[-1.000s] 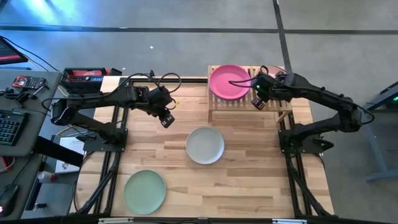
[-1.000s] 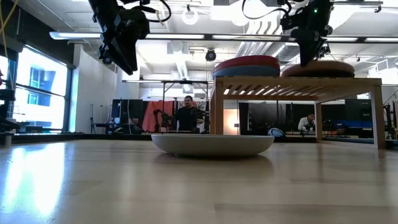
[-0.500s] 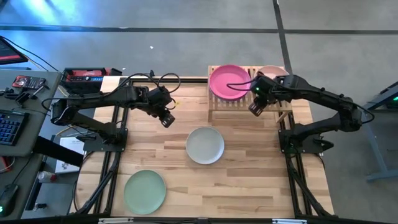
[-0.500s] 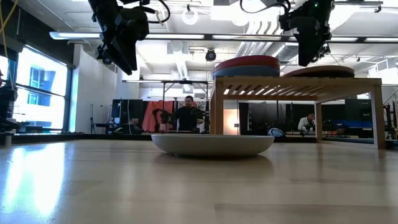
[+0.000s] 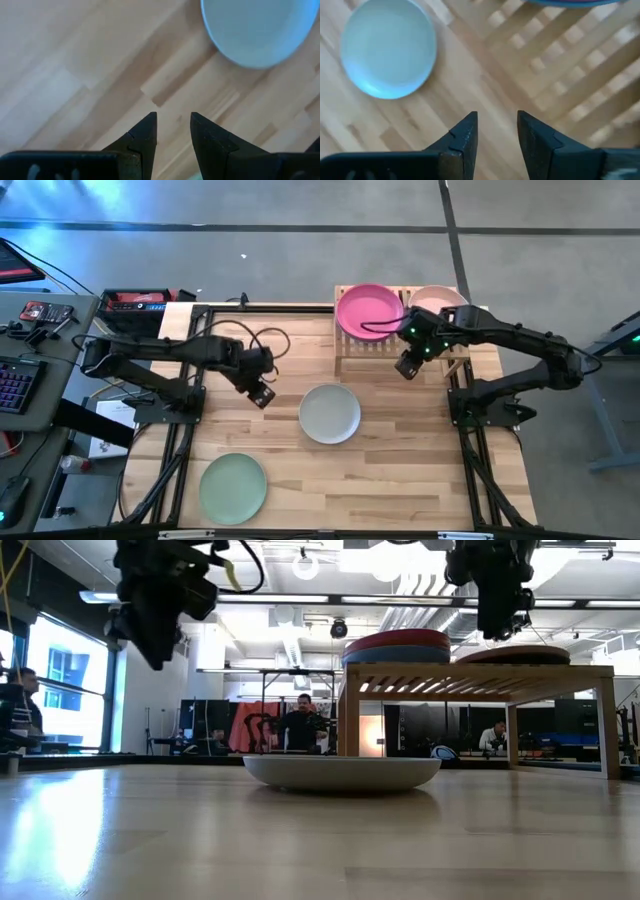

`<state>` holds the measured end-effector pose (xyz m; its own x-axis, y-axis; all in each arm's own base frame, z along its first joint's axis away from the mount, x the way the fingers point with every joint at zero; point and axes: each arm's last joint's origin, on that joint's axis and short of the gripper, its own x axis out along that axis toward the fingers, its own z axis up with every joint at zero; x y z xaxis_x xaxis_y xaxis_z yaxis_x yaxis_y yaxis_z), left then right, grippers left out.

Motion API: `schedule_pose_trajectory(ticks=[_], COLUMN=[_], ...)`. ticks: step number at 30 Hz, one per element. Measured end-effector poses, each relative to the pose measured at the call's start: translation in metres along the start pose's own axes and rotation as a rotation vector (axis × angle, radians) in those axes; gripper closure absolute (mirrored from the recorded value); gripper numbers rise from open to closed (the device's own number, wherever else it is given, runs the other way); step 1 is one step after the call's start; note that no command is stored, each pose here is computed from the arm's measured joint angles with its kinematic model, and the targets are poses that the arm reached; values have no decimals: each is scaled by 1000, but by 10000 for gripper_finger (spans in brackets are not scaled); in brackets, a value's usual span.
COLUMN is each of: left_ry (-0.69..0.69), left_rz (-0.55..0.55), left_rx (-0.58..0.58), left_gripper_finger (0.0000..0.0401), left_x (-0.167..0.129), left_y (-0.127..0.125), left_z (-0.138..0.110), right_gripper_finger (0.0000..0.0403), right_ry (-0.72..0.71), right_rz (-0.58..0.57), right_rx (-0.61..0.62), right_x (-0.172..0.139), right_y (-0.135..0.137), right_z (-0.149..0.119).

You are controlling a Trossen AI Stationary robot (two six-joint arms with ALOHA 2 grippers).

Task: Place and stack plates onto a shelf
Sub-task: Stack the green plate on top of the brown plate on the shelf

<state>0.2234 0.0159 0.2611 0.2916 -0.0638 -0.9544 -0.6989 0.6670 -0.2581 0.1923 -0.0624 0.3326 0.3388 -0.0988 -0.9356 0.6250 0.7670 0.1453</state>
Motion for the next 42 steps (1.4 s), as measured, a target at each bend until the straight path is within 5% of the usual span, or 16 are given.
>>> schedule_pose_trajectory(ticks=[23, 31, 42], left_ry=[160, 166, 165], left_rz=[-2, 13, 5], left_rx=[485, 640, 685], left_gripper_finger=[295, 295, 295], left_x=[1, 9, 40], left_y=[-53, -58, -47], left_z=[-101, -134, -159], right_gripper_finger=[289, 289, 289], right_ry=[-93, -109, -53], right_rz=[338, 343, 365], right_rx=[146, 154, 106], right_x=[-7, 3, 27], right_y=[86, 117, 157], right_z=[-20, -32, -47])
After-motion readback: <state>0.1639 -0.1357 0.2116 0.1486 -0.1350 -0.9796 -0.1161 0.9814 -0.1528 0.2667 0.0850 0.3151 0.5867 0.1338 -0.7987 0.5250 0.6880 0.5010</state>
